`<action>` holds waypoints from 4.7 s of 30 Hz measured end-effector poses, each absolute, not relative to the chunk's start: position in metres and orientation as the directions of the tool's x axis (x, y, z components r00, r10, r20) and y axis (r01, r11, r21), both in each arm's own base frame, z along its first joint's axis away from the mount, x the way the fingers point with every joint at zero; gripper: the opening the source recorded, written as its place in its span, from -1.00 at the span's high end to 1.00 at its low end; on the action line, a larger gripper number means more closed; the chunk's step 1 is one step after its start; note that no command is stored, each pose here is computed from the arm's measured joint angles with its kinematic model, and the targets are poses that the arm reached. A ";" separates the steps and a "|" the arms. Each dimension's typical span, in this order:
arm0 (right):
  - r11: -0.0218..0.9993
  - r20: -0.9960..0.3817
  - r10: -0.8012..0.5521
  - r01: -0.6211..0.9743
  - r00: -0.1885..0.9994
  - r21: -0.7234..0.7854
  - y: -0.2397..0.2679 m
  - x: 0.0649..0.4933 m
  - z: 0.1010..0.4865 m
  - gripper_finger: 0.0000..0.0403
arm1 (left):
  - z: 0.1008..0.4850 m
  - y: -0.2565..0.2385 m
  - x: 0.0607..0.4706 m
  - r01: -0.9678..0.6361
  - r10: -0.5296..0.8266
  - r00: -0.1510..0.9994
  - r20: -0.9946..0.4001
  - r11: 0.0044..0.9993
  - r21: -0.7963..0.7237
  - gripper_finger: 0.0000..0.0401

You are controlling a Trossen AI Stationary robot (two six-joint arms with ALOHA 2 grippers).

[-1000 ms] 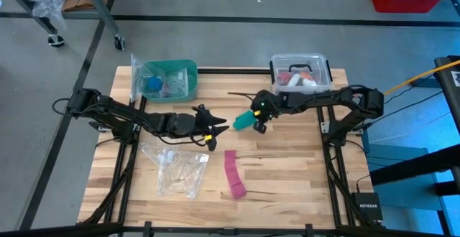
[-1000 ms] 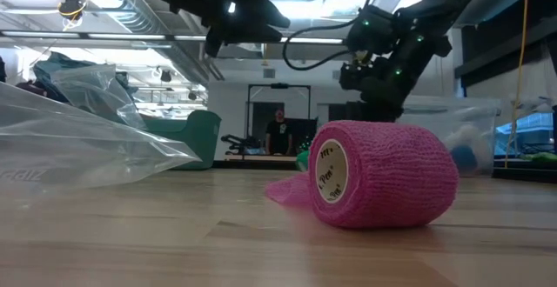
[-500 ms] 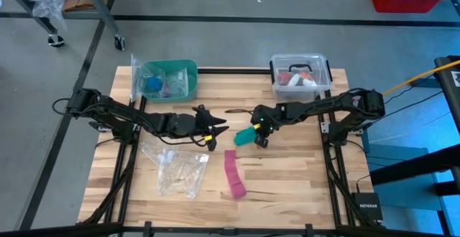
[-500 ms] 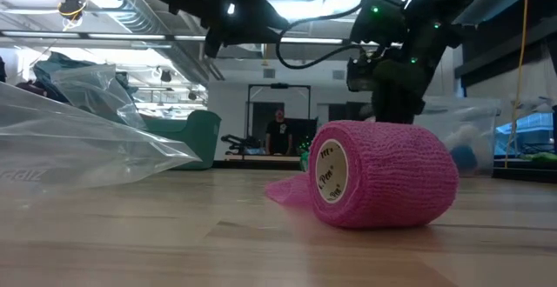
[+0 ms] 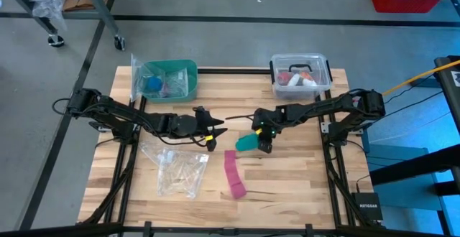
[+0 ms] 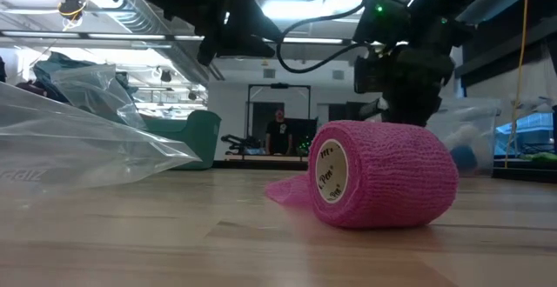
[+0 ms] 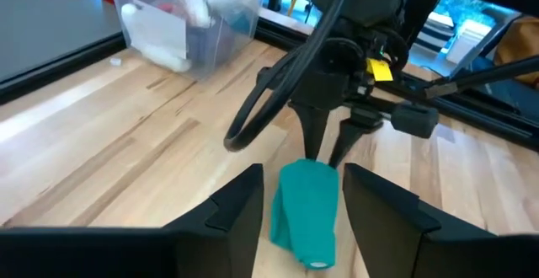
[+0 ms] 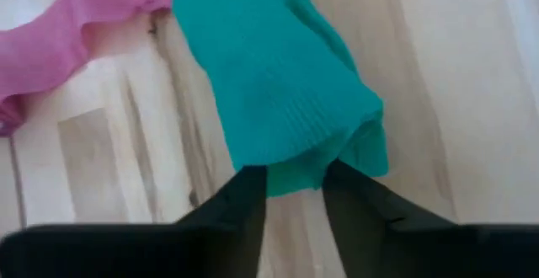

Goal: Roll bandage
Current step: Roll the green bandage

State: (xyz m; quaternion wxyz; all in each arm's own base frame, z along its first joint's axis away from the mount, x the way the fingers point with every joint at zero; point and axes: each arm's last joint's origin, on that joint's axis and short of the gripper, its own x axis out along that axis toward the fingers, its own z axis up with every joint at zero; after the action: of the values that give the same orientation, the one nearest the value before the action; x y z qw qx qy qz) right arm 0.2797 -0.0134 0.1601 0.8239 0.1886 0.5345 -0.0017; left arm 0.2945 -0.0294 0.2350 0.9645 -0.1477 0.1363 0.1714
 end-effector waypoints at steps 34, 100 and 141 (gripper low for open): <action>0.860 -0.795 0.425 0.082 0.433 0.504 -0.034 0.250 0.193 -0.08 | 0.297 -0.013 0.256 -0.343 0.328 0.939 -0.099 0.911 -0.229 0.15; 0.874 -0.785 0.433 0.009 0.443 0.487 -0.011 0.254 0.199 -0.08 | 0.136 -0.039 0.446 -0.263 0.197 0.923 -0.330 0.950 -0.169 0.68; 0.921 -0.792 0.319 0.027 0.521 0.389 -0.014 0.246 0.216 -0.08 | 0.151 -0.068 0.448 -0.035 -0.026 0.979 -0.201 0.956 -0.292 0.23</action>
State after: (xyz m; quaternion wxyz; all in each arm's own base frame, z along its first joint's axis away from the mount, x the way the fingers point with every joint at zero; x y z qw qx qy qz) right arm 0.2462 -0.0136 0.2164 0.8535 0.1793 0.4818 0.0856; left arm 0.4478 -0.0683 0.1505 0.9836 -0.1489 0.1016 0.0023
